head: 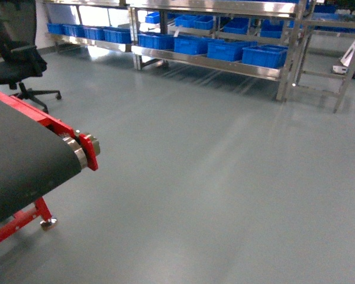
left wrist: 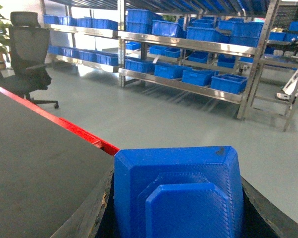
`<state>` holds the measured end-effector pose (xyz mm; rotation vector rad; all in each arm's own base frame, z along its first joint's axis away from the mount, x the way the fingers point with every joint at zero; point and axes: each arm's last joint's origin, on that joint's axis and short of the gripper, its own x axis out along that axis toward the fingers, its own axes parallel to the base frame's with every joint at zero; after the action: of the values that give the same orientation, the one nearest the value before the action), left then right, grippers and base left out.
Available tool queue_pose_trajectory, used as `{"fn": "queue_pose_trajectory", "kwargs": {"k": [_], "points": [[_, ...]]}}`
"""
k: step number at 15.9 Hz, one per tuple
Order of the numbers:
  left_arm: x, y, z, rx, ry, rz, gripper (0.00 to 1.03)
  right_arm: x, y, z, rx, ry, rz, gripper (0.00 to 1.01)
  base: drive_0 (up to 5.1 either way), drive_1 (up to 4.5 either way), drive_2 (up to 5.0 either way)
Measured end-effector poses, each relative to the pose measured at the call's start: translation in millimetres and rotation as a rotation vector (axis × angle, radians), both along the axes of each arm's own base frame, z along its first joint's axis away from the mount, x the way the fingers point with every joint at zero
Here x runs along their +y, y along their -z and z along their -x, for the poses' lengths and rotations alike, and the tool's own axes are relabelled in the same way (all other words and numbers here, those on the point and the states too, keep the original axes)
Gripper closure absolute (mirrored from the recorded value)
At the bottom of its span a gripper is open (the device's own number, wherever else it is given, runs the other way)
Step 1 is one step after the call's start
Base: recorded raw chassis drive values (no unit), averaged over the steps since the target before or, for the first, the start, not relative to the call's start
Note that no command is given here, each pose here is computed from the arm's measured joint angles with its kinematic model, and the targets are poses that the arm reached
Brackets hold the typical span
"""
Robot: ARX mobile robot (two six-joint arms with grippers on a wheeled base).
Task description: Pick blue part to blue bin on bottom shelf
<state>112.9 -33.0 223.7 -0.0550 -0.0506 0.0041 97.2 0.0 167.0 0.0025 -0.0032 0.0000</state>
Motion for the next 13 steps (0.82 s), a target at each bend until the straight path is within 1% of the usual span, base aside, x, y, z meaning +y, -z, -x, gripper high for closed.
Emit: {"fn": "queue_pose_trajectory", "kwargs": {"k": [13], "points": [[0.0,0.0,0.0,0.0,0.0,0.0,0.59,0.0,0.0,0.0,0.0,0.0,0.0,0.03,-1.5,-1.52,-1.5]]}}
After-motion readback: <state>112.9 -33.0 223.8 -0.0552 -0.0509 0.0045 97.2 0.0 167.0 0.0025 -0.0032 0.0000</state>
